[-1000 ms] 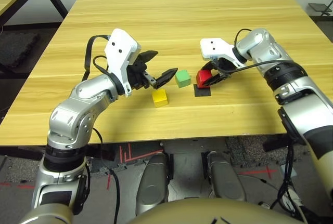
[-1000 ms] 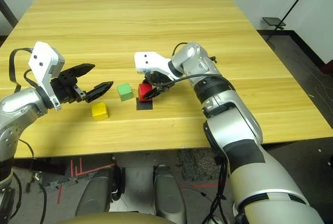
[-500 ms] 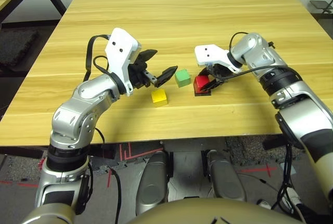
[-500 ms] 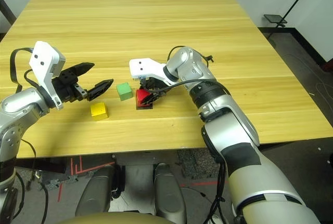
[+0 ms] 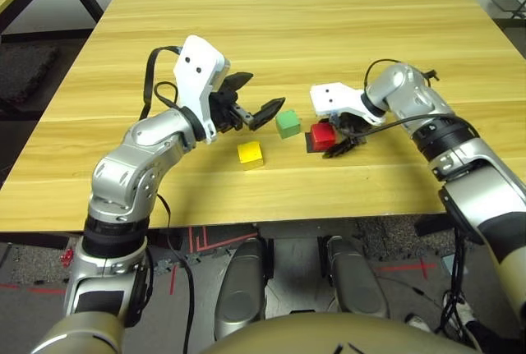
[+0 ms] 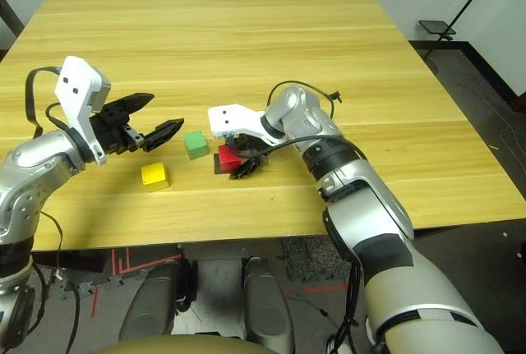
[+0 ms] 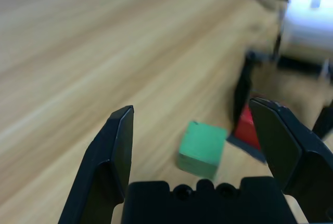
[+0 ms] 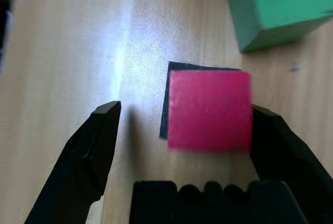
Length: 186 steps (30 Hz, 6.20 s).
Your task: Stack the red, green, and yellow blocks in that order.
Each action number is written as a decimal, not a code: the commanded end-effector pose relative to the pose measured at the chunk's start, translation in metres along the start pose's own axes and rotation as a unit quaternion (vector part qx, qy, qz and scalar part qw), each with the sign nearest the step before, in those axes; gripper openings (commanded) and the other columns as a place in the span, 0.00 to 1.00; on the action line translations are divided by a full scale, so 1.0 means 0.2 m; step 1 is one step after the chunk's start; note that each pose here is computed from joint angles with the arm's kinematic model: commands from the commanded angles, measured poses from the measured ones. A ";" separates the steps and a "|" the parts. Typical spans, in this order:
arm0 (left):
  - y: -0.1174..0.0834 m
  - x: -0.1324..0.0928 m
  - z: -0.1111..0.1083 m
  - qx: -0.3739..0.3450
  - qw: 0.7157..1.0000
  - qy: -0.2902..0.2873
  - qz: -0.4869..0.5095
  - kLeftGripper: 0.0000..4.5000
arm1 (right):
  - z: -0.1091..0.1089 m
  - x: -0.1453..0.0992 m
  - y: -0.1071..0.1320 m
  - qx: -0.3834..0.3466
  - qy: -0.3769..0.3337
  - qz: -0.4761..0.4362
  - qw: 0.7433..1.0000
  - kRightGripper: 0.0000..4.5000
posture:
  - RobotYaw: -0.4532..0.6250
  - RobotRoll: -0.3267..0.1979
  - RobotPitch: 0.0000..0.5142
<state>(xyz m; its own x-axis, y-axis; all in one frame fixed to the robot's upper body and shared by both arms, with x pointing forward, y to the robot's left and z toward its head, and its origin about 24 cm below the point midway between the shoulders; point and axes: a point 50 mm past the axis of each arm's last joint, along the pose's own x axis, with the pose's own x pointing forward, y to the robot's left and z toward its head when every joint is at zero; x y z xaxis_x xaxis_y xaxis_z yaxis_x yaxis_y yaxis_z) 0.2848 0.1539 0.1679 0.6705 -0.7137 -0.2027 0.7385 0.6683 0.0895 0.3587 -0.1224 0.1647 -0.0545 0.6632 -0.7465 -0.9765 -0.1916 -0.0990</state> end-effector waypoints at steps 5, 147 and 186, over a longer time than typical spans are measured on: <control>0.04 0.08 -0.09 0.016 0.996 0.058 -0.066 1.00 | -0.01 -0.41 0.00 0.020 -0.071 -0.087 0.993 0.98 | 0.81 0.29 0.20; 0.09 0.01 -0.22 0.078 0.960 0.228 -0.145 0.99 | -0.06 -0.44 0.25 0.136 -0.156 -0.148 0.967 1.00 | 0.63 0.40 0.18; -0.09 0.41 0.31 0.121 0.955 0.165 -0.213 0.44 | -0.09 -0.43 0.35 0.154 -0.168 -0.134 0.965 1.00 | 0.57 0.49 0.19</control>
<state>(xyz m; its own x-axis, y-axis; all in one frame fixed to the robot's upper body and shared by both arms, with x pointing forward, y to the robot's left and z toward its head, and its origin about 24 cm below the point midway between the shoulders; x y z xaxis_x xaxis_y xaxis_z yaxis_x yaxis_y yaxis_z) 0.3295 0.0748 0.2109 0.2808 -0.7894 -0.5458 0.9593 0.2477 0.1353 0.3008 -0.2034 0.2066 0.1807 0.8643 -0.4693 -0.9801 0.1982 -0.0123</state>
